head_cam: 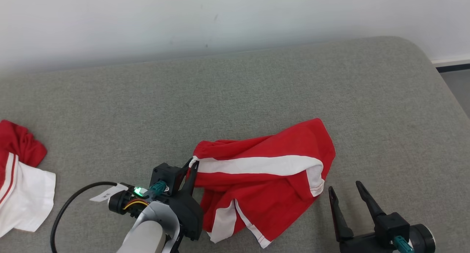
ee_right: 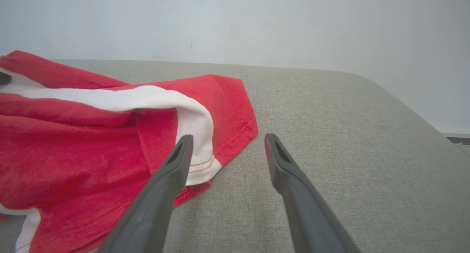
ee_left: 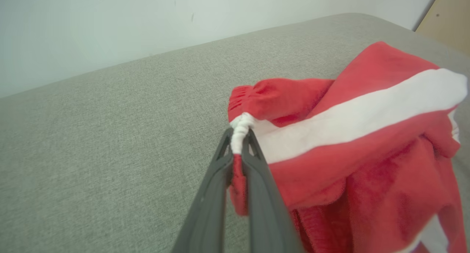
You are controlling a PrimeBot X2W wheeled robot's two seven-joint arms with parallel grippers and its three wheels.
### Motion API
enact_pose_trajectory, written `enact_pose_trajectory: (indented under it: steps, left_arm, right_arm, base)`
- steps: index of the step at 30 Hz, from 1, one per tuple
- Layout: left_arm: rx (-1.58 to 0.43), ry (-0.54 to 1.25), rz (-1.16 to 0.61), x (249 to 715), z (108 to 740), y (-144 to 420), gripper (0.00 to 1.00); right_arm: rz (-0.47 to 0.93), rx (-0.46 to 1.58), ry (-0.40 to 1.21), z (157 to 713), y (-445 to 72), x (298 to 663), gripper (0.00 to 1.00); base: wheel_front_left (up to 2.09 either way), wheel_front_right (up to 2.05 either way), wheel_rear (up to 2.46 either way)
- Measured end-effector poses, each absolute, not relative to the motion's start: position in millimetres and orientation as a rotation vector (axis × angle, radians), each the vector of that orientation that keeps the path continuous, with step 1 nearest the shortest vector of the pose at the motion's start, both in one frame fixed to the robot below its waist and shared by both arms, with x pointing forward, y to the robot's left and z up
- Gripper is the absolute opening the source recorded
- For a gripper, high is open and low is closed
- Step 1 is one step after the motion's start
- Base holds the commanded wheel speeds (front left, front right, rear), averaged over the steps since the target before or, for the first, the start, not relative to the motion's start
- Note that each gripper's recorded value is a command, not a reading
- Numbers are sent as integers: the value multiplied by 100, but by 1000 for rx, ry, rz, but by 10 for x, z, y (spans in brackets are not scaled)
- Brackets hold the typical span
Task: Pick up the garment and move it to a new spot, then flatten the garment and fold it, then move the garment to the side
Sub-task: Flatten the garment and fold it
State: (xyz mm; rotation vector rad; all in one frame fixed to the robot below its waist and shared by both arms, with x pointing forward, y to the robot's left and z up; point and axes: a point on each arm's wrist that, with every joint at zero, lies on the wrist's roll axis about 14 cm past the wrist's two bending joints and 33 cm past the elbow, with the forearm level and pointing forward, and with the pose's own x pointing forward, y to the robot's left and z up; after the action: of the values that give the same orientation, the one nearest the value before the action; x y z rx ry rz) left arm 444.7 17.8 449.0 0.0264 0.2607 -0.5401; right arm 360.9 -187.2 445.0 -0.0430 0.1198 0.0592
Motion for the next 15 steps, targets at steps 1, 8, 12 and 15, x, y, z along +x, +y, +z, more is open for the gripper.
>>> enact_pose_trajectory:
  steps: [1, 8, 12, 15]
  left_arm:
    - [15, 255, -536, 4441, 4513, 183, 0]
    - [-35, 253, -480, 4334, 4503, 363, 0]
    - [-43, 261, -452, 4278, 4471, 473, 0]
    - [-44, 265, -439, 4256, 4456, 537, 0]
  right_arm:
    - [62, -34, 127, 4427, -1857, 3605, 100]
    - [10, 169, 181, 4236, -1873, 3667, 100]
    - [6, 310, 216, 4136, -1757, 3782, 100]
    - [36, 387, 219, 4158, -1591, 3924, 100]
  base:
    - [0, 0, 0]
    - [0, 0, 0]
    - [0, 0, 0]
    - [0, 0, 0]
